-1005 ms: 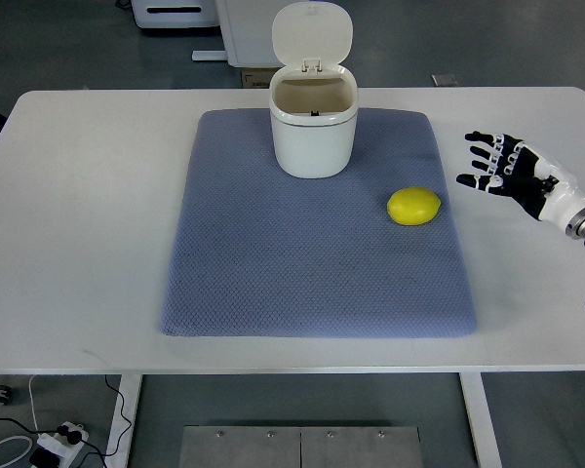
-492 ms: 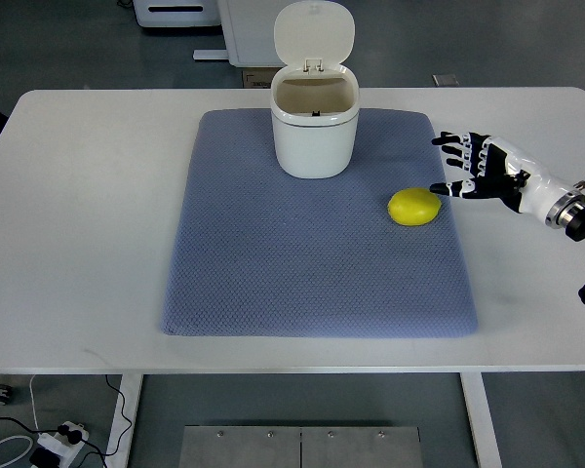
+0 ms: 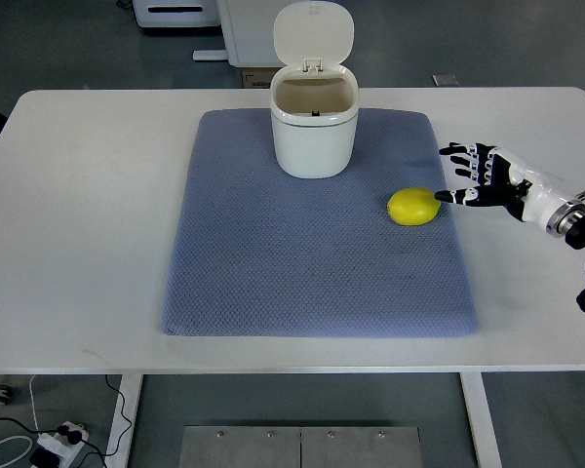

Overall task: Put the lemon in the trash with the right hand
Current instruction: 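Move the right hand toward the yellow lemon on the mat, then close the right hand's fingers around the yellow lemon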

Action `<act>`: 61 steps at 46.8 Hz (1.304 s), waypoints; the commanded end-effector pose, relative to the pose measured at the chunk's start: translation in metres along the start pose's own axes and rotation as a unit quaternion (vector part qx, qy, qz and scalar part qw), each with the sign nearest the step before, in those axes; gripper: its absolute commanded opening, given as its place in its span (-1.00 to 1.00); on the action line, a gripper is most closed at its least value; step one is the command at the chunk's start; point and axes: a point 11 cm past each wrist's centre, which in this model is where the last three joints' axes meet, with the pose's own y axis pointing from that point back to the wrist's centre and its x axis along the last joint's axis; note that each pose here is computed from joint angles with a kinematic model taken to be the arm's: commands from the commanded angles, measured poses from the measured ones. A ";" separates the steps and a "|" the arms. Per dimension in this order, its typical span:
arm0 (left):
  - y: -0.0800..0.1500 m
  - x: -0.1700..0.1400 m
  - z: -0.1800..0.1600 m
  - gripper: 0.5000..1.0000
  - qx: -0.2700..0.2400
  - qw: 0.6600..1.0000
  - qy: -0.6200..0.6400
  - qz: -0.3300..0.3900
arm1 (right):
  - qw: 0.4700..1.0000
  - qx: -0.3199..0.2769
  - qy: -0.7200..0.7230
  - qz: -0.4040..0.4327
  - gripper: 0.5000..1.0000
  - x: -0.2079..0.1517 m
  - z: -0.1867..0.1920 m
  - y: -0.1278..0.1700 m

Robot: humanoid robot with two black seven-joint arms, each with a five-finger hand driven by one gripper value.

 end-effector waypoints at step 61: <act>0.000 0.000 -0.001 1.00 0.001 1.000 0.000 0.000 | 0.998 0.001 0.058 -0.035 0.86 -0.035 0.011 -0.010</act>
